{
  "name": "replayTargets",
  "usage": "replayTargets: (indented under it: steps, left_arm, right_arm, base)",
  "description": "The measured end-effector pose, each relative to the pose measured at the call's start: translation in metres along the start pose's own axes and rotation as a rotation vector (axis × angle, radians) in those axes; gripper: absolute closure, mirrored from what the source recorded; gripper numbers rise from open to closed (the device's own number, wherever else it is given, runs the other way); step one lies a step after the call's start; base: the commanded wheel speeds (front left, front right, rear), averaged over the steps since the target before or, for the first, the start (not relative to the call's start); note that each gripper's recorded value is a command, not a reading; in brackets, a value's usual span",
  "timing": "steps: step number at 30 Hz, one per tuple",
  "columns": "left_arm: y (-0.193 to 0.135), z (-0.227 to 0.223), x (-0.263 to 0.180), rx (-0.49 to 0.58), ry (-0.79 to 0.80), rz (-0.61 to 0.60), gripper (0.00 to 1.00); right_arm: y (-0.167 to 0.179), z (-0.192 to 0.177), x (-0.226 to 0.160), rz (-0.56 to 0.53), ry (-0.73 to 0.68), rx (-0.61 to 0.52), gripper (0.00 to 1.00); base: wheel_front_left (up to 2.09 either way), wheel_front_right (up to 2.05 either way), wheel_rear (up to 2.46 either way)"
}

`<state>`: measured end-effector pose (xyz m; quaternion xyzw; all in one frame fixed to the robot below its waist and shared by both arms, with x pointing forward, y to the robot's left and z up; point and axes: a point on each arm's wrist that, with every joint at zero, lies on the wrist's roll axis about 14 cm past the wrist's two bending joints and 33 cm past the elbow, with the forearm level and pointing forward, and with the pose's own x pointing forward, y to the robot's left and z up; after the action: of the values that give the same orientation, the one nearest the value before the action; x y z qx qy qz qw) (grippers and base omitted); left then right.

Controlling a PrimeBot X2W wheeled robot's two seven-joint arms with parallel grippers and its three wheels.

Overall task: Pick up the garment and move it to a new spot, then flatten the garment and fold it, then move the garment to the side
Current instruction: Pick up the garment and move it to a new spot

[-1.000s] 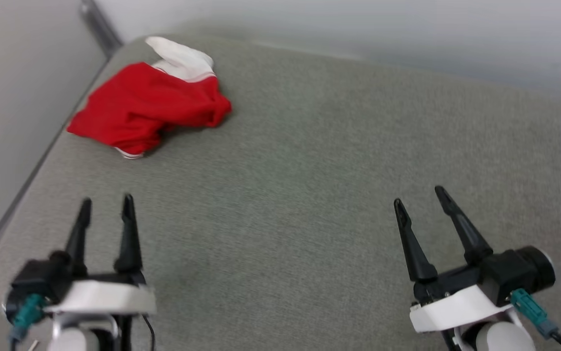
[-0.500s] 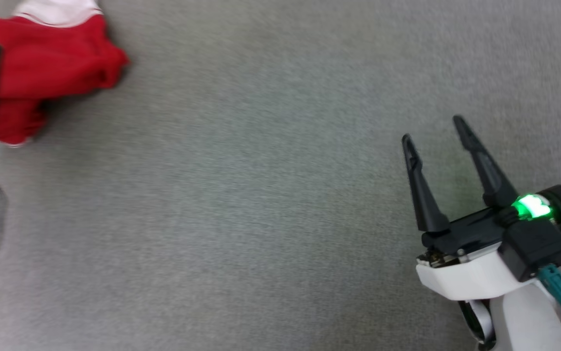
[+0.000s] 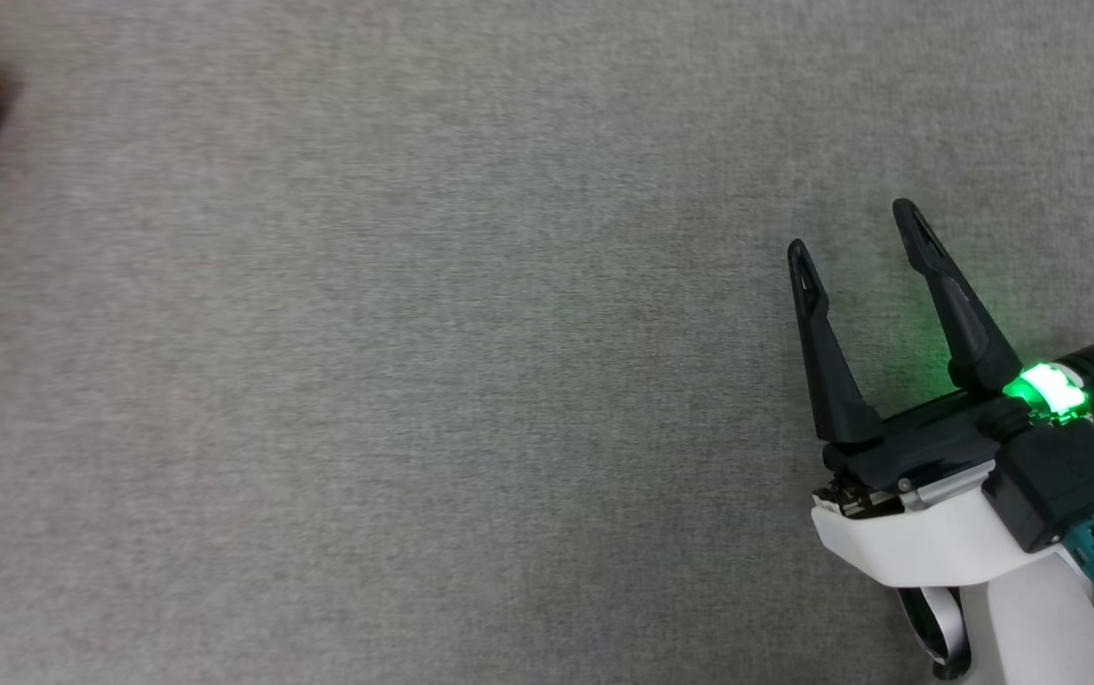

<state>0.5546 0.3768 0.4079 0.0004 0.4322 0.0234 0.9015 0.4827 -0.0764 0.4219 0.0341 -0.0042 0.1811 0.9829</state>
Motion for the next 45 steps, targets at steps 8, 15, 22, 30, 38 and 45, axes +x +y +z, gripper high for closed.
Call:
replayTargets:
  steps: [8,15,22,30,38,45]
  left_arm:
    - [0.004,-0.035,0.028,0.036,0.204,0.017,0.00]
    - [-0.007,-0.045,0.030,-0.024,0.282,-0.043,1.00]
    - [-0.013,-0.038,0.027,-0.038,0.197,-0.065,1.00]
    - [-0.042,-0.022,0.008,0.033,0.003,-0.130,1.00]
    - [-0.078,0.005,-0.041,0.178,-0.237,-0.222,1.00]
    - [-0.132,0.003,-0.080,0.323,-0.346,-0.356,1.00]
  right_arm:
    - [-0.017,-0.011,-0.002,-0.041,0.022,-0.012,0.00]
    - [-0.015,-0.015,-0.001,-0.033,0.030,-0.019,0.00]
    - [-0.016,-0.007,0.000,-0.035,0.018,-0.034,0.00]
    - [-0.016,0.020,-0.006,-0.040,-0.023,-0.063,0.00]
    - [-0.019,0.063,-0.028,-0.080,-0.092,-0.054,0.00]
    - [-0.017,0.098,-0.054,-0.104,-0.151,-0.067,0.00]
  base:
    - [0.00,0.00,0.00]
    - [0.00,0.00,0.00]
    - [0.00,0.00,0.00]
    - [0.00,0.00,0.00]
    - [0.00,0.00,0.00]
    - [0.00,0.00,0.00]
